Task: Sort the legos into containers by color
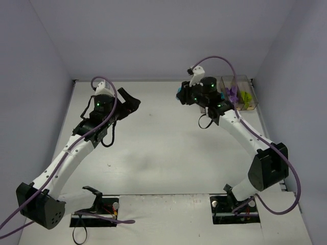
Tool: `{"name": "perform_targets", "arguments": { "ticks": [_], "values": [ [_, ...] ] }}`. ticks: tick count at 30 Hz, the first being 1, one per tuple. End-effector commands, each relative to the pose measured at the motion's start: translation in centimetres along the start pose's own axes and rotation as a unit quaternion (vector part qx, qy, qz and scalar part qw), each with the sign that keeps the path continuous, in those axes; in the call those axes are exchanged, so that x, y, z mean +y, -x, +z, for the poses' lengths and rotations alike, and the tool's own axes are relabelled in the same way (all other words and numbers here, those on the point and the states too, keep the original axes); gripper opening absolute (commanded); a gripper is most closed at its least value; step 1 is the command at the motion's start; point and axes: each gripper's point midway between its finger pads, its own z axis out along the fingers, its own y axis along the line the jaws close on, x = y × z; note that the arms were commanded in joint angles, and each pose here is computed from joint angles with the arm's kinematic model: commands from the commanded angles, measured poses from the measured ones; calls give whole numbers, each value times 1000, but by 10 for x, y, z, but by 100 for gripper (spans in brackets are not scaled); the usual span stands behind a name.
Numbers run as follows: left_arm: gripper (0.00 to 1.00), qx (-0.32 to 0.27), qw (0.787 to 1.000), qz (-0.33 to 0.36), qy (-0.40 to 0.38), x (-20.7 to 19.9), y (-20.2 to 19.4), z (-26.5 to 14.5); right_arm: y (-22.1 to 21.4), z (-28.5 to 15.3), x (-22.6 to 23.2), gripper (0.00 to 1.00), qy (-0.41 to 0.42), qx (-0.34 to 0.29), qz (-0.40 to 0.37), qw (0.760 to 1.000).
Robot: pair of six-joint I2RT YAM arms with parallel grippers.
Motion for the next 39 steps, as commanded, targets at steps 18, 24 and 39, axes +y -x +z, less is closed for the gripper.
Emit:
{"name": "perform_targets", "arguments": {
  "ticks": [18, 24, 39],
  "values": [
    [79, 19, 959, 272, 73, 68, -5, -52, -47, -11, -278, 0, -274, 158, 21, 948],
    [79, 28, 958, 276, 72, 71, -9, -50, -84, -4, -302, 2, -301, 199, 35, 932],
    [79, 37, 959, 275, 65, 70, -14, -44, -99, -3, -319, 21, -317, 213, 30, 924]
  ]
}}
